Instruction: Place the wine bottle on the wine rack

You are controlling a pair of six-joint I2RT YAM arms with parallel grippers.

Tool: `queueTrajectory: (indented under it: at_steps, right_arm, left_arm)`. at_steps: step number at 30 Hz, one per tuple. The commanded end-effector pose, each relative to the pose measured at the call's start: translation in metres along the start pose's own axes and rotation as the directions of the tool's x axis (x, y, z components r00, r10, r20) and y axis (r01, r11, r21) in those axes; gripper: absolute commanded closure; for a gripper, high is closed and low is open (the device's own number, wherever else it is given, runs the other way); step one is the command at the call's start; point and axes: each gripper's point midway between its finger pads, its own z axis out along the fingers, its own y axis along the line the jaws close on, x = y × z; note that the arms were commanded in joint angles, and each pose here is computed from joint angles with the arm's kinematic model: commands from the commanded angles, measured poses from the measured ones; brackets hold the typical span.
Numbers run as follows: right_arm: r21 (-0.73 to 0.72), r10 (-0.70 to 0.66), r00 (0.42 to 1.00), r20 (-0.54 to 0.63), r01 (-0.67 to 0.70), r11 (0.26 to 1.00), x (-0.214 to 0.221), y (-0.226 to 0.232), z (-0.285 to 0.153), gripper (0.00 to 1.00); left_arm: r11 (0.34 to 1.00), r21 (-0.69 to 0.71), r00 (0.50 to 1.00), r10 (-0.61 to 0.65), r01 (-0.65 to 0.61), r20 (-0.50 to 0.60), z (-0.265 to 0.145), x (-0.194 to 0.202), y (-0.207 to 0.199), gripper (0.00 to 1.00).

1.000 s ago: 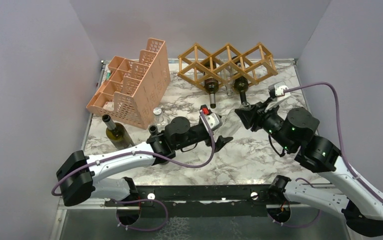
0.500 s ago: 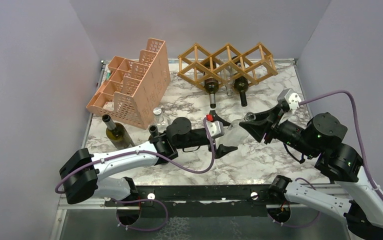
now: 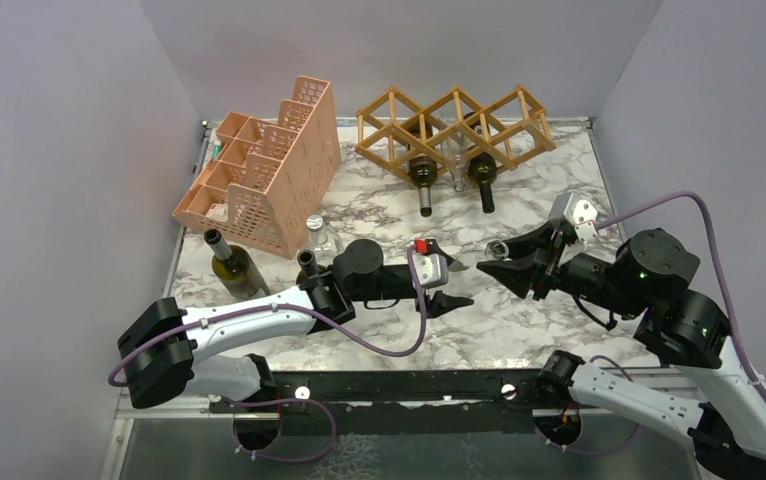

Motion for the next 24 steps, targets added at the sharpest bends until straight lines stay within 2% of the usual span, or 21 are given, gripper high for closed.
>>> queueTrajectory:
  at_steps: [1, 3, 4, 7, 11, 16, 22, 24]
  right_arm:
    - [-0.117, 0.061, 0.998, 0.020, -0.058, 0.991, -0.011, 0.026, -0.014, 0.87]
    - [-0.095, 0.084, 0.996, 0.002, -0.084, 0.992, -0.007, 0.023, -0.013, 0.55]
    - [-0.083, 0.093, 0.996, -0.003, -0.093, 0.992, -0.006, 0.021, -0.014, 0.44]
    - [-0.057, 0.107, 0.994, 0.003, -0.107, 0.993, -0.005, 0.018, -0.019, 0.25]
    - [-0.037, 0.135, 0.990, 0.041, -0.134, 0.990, -0.006, 0.017, -0.028, 0.19]
    - [0.013, 0.207, 0.975, 0.082, -0.209, 0.978, -0.012, 0.011, -0.036, 0.18]
    - [0.186, 0.311, 0.950, 0.039, -0.312, 0.932, -0.001, -0.014, -0.036, 0.18]
    - [0.253, 0.337, 0.941, 0.013, -0.329, 0.910, 0.009, -0.023, -0.035, 0.18]
  left_arm:
    - [0.980, -0.167, 0.990, 0.124, -0.112, 0.062, -0.009, -0.028, 0.036, 1.00]
    - [0.968, -0.185, 0.982, 0.183, -0.172, 0.046, -0.011, -0.027, 0.040, 1.00]
    - [0.958, -0.196, 0.975, 0.219, -0.208, 0.038, -0.012, -0.028, 0.043, 1.00]
    - [0.913, -0.246, 0.943, 0.333, -0.325, -0.006, -0.019, -0.029, 0.055, 1.00]
    - [0.844, -0.308, 0.897, 0.433, -0.438, -0.091, -0.032, -0.025, 0.071, 1.00]
    - [0.759, -0.272, 0.806, 0.563, -0.592, -0.184, -0.041, -0.011, 0.075, 1.00]
    - [0.621, -0.203, 0.653, 0.713, -0.757, -0.256, -0.038, -0.014, 0.084, 1.00]
    - [0.558, -0.129, 0.571, 0.779, -0.820, -0.259, -0.033, -0.012, 0.081, 1.00]
